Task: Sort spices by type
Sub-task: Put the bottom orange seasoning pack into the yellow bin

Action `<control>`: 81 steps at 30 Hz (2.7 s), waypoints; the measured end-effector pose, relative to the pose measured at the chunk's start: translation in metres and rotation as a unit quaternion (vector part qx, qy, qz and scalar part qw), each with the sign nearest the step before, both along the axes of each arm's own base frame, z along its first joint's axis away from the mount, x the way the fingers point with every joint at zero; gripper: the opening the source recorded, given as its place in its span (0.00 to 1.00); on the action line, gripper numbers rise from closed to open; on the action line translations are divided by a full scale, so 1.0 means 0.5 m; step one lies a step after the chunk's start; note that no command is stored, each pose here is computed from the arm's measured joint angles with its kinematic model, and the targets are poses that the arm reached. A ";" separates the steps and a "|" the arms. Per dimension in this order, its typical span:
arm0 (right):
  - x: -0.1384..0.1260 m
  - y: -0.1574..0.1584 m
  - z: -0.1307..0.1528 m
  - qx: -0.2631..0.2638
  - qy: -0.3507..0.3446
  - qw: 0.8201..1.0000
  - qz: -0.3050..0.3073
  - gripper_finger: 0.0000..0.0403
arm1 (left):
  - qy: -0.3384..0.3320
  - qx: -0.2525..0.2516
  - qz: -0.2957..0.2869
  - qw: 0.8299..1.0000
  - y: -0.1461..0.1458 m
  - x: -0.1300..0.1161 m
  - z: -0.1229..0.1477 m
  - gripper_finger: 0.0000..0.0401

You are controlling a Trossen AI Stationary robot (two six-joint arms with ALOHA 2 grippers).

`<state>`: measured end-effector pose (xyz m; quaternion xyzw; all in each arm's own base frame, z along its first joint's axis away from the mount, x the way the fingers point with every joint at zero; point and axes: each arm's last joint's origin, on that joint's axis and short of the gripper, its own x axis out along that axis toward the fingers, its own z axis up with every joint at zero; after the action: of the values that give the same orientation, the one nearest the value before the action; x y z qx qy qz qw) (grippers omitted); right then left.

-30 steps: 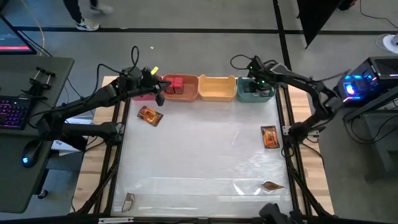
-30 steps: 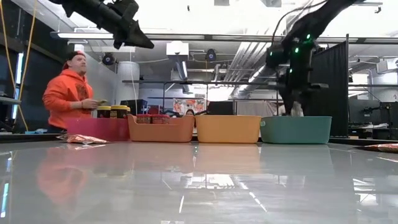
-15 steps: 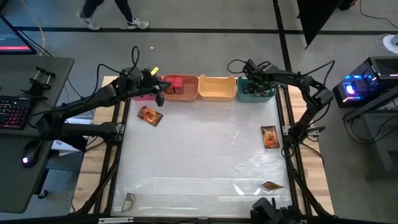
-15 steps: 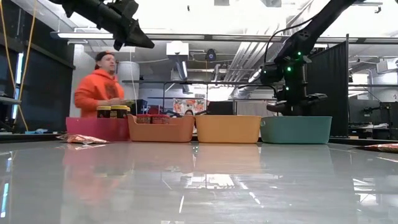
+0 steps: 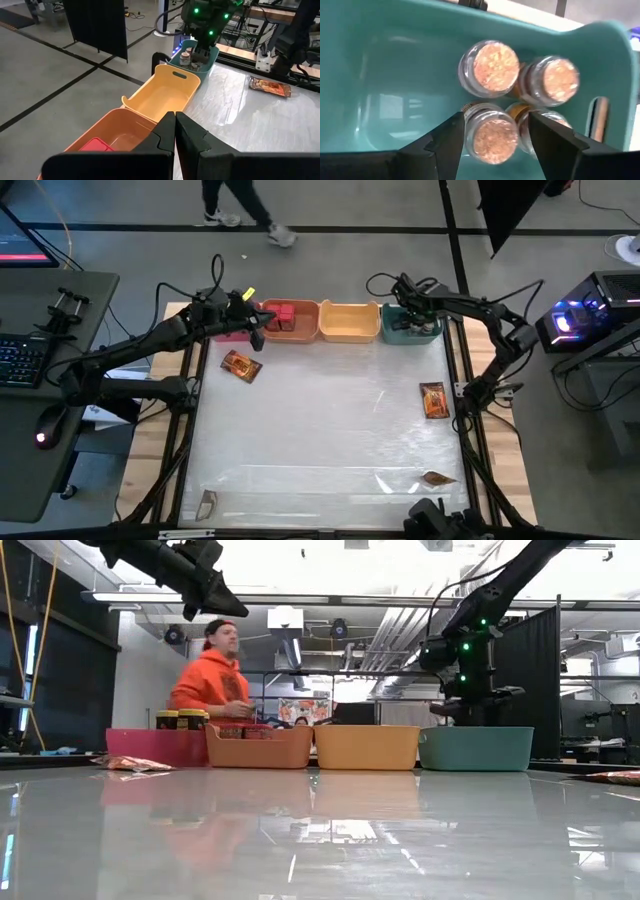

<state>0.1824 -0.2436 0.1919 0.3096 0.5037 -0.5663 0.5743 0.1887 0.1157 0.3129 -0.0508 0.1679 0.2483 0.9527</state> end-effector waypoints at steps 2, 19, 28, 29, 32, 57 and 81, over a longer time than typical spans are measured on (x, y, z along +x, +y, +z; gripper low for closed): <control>-0.001 0.001 0.015 -0.008 -0.004 1.000 0.002 0.53 | 0.000 0.000 0.000 1.000 0.000 0.000 0.000 0.00; 0.033 0.030 0.163 -0.068 -0.179 0.975 0.114 0.54 | -0.004 -0.036 0.012 0.999 -0.001 -0.002 -0.005 0.00; 0.151 0.094 0.192 -0.046 -0.369 0.885 0.280 0.54 | -0.061 -0.179 -0.124 0.974 -0.044 0.013 0.000 0.00; 0.164 0.104 0.196 -0.051 -0.377 0.873 0.305 0.54 | -0.063 -0.196 -0.145 0.968 -0.054 0.016 0.001 0.00; 0.195 0.137 0.203 -0.054 -0.396 0.836 0.376 0.54 | -0.066 -0.229 -0.190 0.952 -0.086 0.023 0.006 0.00; 0.163 0.671 0.194 0.331 -0.133 0.851 0.386 0.54 | 0.074 -0.175 -0.272 0.943 -0.205 0.032 -0.032 0.00; -0.040 0.882 0.141 0.321 0.065 0.882 0.340 0.54 | 0.035 -0.170 -0.288 0.942 -0.237 0.042 -0.017 0.00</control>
<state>0.1625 0.1973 0.2622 0.2491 0.7681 -0.1625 0.5670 0.2097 -0.0028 0.3043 -0.1530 0.2481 -0.0669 0.9542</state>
